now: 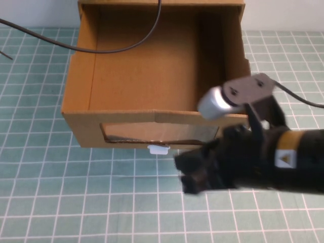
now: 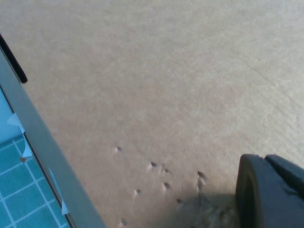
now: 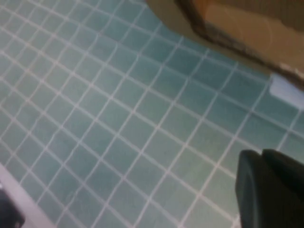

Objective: Close the shoe box
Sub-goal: Close the shoe box with your right arm

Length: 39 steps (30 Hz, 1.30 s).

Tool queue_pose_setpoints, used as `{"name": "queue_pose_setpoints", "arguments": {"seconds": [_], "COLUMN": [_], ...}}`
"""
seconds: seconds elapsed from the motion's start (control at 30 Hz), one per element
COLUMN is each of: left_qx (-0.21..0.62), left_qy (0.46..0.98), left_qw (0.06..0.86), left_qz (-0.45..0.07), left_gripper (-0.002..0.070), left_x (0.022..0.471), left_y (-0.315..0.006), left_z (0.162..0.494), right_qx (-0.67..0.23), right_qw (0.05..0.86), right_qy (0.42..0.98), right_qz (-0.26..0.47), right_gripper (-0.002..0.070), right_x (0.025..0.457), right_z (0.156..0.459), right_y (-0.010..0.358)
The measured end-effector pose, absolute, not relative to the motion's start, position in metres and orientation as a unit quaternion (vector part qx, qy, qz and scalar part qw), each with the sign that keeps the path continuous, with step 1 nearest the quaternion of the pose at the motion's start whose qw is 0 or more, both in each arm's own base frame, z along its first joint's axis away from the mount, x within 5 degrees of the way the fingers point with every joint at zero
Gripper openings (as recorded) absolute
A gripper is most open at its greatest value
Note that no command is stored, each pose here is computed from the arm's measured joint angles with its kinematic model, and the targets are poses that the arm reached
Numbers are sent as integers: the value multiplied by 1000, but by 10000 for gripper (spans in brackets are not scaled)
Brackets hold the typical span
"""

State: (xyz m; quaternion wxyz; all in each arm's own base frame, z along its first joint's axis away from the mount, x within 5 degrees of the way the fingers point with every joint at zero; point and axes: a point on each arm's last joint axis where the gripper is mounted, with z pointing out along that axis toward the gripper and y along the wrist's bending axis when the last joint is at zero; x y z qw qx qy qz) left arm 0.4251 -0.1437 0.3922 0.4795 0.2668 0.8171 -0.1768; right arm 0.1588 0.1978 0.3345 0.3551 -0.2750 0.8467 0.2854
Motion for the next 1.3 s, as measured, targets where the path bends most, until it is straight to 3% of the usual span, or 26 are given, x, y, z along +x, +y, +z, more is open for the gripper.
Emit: {"name": "queue_pose_setpoints", "arguments": {"seconds": [0.13, 0.37, 1.3], "left_qx": [266, 265, 265], "left_qy": [817, 817, 818], "left_qw": [480, 479, 477], "left_qz": [-178, -178, -179], "left_gripper": [-5, -5, -5], "left_x": [425, 425, 425], "left_y": [-144, -144, -144], "left_z": [393, 393, 392], "right_qx": [-257, -245, -124], "right_qw": [405, 425, 509], "right_qy": [825, 819, 812], "right_qz": [297, 298, 256], "right_gripper": [-11, -11, -11], "right_x": [175, 198, 342], "right_z": [332, 327, 342], "right_y": [213, 231, 228]}}
